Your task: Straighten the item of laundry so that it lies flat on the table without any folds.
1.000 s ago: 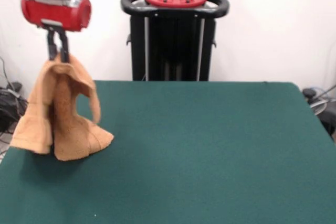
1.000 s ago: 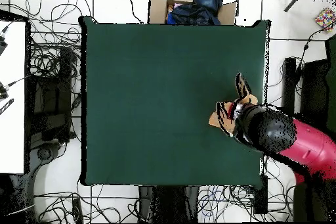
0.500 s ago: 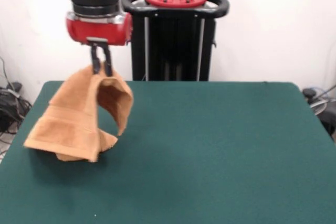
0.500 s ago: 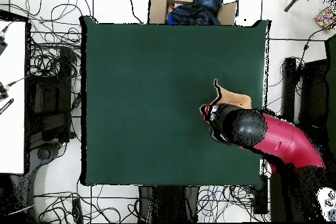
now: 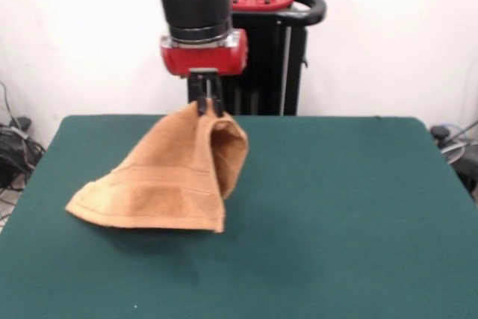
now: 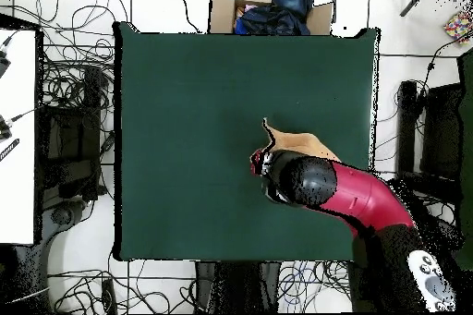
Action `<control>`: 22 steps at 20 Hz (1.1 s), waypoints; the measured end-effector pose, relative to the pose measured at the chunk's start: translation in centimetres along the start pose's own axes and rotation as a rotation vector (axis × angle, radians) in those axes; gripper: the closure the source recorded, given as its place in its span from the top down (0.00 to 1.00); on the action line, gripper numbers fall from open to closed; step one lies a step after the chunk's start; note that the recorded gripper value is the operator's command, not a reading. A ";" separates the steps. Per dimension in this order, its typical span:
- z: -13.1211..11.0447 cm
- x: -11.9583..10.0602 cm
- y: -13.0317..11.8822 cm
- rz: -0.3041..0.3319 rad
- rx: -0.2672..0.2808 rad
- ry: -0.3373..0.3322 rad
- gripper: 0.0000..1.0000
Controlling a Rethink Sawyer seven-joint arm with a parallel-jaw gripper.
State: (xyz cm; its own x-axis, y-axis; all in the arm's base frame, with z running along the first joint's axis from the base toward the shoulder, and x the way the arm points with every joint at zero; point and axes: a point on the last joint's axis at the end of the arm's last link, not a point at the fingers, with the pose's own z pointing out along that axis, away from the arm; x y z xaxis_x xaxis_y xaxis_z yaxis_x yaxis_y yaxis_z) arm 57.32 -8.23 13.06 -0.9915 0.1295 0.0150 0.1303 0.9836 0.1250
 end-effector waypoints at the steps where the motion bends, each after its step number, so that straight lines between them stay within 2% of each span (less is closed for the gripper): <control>1: 0.1 0.2 0.6 0.002 -0.014 0.005 0.00; 7: 1.7 1.7 5.3 -0.007 -0.100 0.027 0.00; 9: 2.3 2.1 6.3 -0.017 -0.111 0.026 0.00; 12: 4.4 3.3 9.7 -0.055 -0.137 0.001 0.00; 14: 5.0 3.8 10.8 -0.063 -0.145 -0.004 0.00; 16: 6.1 5.3 13.7 -0.076 -0.171 -0.001 0.00; 18: 6.2 6.0 14.8 -0.081 -0.182 0.006 0.00; 19: 6.3 7.4 16.5 -0.089 -0.199 0.029 0.00; 22: 6.1 9.2 18.2 -0.098 -0.220 0.063 0.00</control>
State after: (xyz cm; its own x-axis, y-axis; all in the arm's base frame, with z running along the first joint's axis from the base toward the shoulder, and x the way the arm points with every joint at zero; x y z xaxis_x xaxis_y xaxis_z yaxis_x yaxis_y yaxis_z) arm 50.58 11.62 9.43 -0.9984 0.0199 0.0531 0.0369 0.9390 0.3421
